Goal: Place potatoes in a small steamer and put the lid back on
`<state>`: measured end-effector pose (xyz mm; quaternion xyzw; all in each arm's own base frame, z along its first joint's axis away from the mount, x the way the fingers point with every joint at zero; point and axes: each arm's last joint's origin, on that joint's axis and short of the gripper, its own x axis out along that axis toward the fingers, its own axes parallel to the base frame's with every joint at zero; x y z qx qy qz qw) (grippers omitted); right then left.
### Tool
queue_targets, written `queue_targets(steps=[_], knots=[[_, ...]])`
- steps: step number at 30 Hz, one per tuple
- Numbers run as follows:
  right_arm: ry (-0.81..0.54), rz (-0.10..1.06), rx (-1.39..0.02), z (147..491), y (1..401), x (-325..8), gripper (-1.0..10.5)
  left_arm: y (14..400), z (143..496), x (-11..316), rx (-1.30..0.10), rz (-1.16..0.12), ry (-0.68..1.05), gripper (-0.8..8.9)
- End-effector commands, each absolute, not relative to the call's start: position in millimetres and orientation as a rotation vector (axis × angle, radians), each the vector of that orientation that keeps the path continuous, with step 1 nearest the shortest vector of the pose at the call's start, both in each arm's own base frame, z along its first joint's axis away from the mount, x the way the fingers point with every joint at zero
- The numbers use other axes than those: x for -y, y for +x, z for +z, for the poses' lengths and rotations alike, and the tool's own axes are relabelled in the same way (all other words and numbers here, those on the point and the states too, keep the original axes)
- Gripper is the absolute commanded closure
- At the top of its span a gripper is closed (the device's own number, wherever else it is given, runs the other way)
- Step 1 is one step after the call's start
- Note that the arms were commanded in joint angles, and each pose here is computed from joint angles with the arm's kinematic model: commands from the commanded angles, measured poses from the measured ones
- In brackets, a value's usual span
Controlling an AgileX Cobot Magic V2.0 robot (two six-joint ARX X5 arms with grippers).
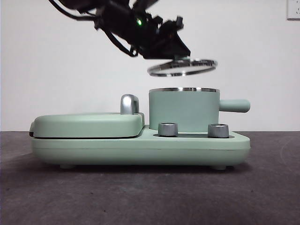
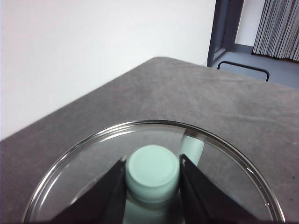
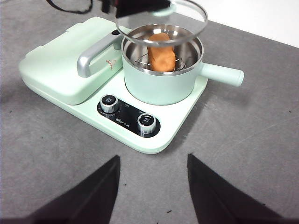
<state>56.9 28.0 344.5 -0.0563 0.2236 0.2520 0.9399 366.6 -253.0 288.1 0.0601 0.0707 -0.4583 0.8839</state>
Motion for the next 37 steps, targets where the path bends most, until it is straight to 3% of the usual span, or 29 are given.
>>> queue_targets(steps=[1,20,37], knots=[[-0.1,0.517,-0.454,346.4,57.5,-28.7,7.2,371.8,291.3,261.1,-0.085,-0.966,0.14,7.99],[-0.101,0.515,-0.455,346.4,57.6,-28.7,7.2,381.1,274.6,267.3,-0.085,-0.972,0.208,7.99],[-0.101,0.514,-0.455,346.4,57.5,-28.6,7.2,379.1,266.1,267.5,-0.174,-0.982,0.217,7.99]])
